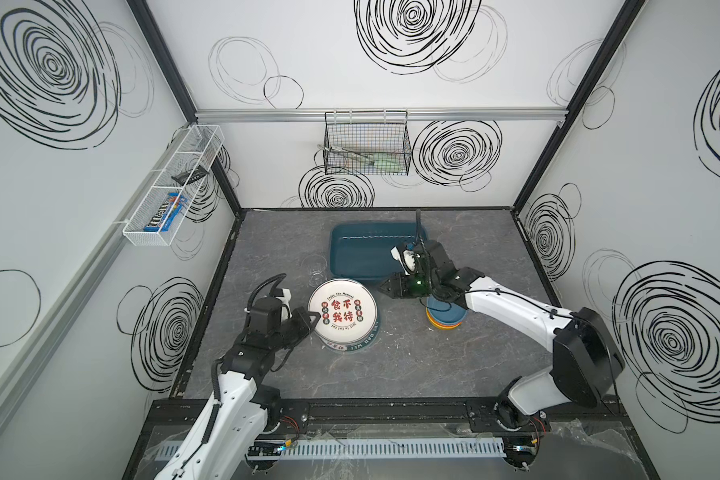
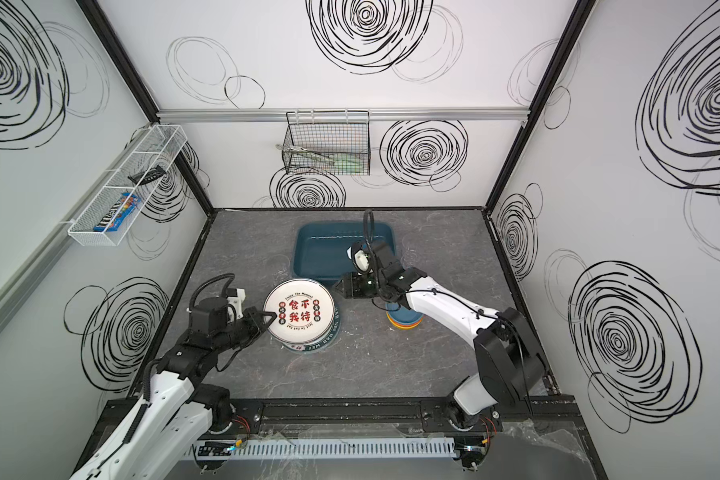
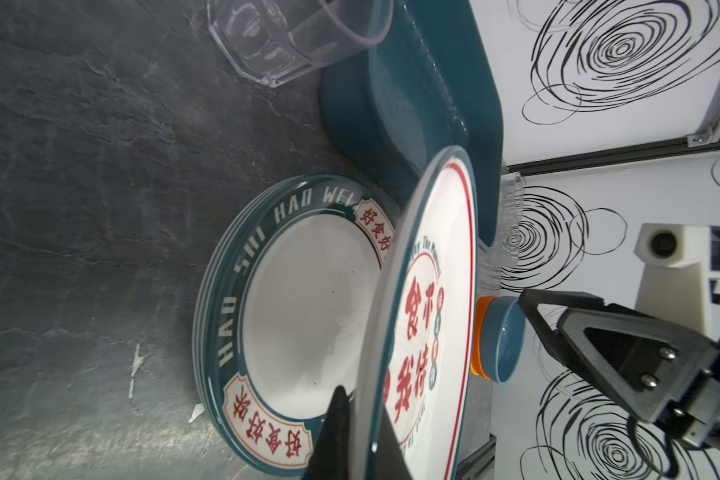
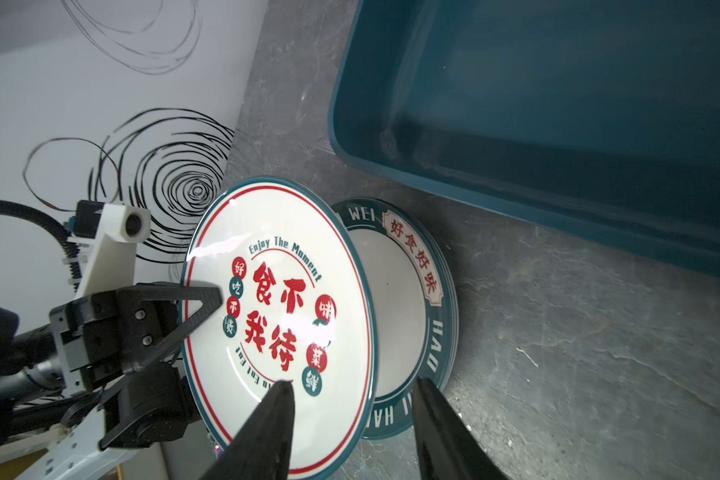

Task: Place the mixed dishes into the plastic bin
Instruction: 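Lift the top plate off the stack with the right gripper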

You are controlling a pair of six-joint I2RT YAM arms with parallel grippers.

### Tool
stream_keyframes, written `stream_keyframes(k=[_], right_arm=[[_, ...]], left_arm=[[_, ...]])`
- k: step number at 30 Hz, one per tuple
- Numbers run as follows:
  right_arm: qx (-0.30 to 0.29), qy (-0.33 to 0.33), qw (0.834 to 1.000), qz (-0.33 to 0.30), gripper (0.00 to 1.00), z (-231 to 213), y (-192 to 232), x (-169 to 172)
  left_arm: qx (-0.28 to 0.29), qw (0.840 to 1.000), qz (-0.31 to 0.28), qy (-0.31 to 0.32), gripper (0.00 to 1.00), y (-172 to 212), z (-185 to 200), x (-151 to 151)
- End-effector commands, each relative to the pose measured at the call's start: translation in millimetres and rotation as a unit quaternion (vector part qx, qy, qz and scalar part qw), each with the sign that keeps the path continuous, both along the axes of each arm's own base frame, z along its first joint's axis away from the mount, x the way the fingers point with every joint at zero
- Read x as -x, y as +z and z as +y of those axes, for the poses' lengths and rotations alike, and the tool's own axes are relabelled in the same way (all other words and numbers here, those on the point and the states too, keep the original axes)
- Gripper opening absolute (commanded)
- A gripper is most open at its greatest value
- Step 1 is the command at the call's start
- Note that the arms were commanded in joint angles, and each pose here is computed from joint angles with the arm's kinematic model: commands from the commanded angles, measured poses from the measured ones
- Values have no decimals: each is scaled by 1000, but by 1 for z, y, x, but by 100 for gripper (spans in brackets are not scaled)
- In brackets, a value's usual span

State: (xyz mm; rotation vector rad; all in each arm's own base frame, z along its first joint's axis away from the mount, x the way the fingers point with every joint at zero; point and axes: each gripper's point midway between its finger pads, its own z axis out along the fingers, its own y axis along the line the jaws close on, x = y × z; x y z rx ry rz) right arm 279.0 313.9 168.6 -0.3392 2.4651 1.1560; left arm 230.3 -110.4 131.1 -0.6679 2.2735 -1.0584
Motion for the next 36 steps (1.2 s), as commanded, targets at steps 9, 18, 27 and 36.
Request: stream_keyframes(k=[9,18,27,36], right_arm=[[-119,14,992,27,52,-13,23,7],[-138,25,990,30,49,-10,28,11],[-144,32,988,40,34,-6,26,10],[-137,34,989,47,19,-4,21,8]], left_arm=[[77,991,-104,-43,0,74,-39,-26],[102,987,-110,-64,0,81,-58,-29],[106,985,-114,-67,2,86,-62,-31],[106,986,-114,-67,10,86,-63,-32]])
